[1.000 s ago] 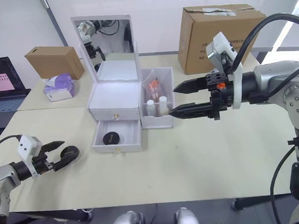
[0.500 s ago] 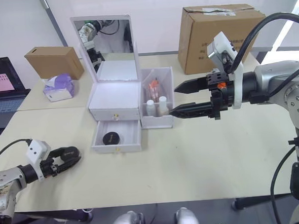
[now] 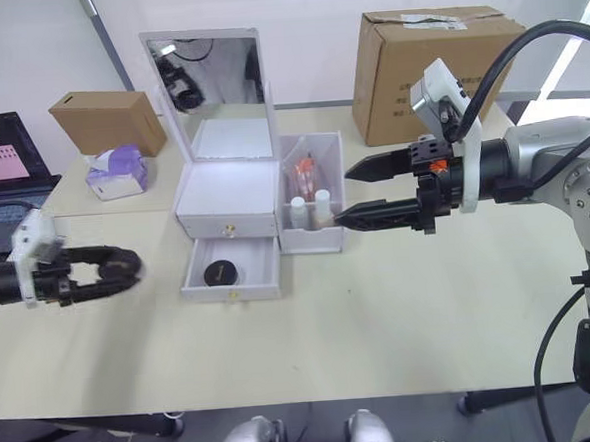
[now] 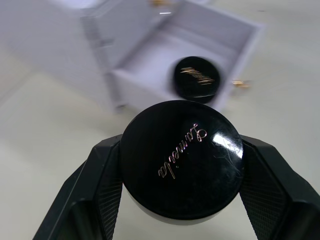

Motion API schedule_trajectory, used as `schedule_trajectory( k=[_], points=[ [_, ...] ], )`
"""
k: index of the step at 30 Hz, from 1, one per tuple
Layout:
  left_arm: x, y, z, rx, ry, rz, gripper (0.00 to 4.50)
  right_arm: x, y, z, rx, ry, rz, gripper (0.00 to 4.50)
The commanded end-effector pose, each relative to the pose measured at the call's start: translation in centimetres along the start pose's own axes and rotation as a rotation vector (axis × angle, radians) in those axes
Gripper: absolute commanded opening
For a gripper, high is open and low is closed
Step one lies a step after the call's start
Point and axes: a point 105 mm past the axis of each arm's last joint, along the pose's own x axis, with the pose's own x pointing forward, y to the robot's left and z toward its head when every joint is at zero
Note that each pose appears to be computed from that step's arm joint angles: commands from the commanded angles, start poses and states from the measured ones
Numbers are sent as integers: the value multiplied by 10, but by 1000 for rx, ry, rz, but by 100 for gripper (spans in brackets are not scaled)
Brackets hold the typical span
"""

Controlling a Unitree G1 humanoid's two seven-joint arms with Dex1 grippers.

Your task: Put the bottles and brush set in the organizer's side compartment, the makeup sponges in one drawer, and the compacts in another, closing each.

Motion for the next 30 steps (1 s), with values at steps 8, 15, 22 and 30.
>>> schedule_trajectory(
  k=[8,15,22,30],
  points=[
    [77,-2,70,278,-110,-141,291,-14,10,8,-27,-28,-88,450],
    [104,5,59,308,-63,-146,291,-22,16,7,-19,-27,-136,450],
    [109,20,47,308,-33,-68,291,-27,22,7,-16,-22,-153,450],
    [122,24,47,278,-49,4,291,-29,24,8,-18,-21,-168,450]
  ],
)
